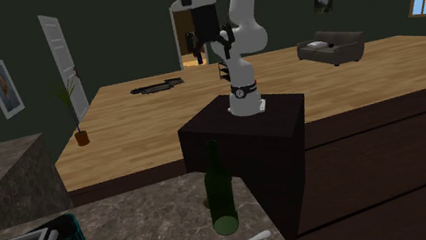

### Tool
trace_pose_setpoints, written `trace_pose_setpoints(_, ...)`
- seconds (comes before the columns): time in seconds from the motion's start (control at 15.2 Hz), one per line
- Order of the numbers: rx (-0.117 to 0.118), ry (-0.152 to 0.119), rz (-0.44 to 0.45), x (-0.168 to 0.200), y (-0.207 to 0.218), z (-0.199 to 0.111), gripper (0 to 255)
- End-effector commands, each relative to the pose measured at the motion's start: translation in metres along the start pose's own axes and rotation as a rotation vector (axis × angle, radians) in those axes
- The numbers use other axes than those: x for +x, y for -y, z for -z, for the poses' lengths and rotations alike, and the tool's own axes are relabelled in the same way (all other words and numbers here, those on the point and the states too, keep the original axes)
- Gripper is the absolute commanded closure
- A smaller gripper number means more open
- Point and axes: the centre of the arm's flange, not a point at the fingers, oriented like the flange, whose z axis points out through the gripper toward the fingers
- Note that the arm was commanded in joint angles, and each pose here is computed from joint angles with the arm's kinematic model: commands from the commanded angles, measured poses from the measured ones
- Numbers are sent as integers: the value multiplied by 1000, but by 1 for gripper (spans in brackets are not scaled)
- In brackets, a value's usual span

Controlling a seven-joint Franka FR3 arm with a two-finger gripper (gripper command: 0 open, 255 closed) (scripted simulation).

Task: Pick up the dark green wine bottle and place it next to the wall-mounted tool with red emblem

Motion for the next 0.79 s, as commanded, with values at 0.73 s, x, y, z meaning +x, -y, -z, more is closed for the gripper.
trace_pose_setpoints(0.73, -82, -55, 24, 89, 13, -143, 0)
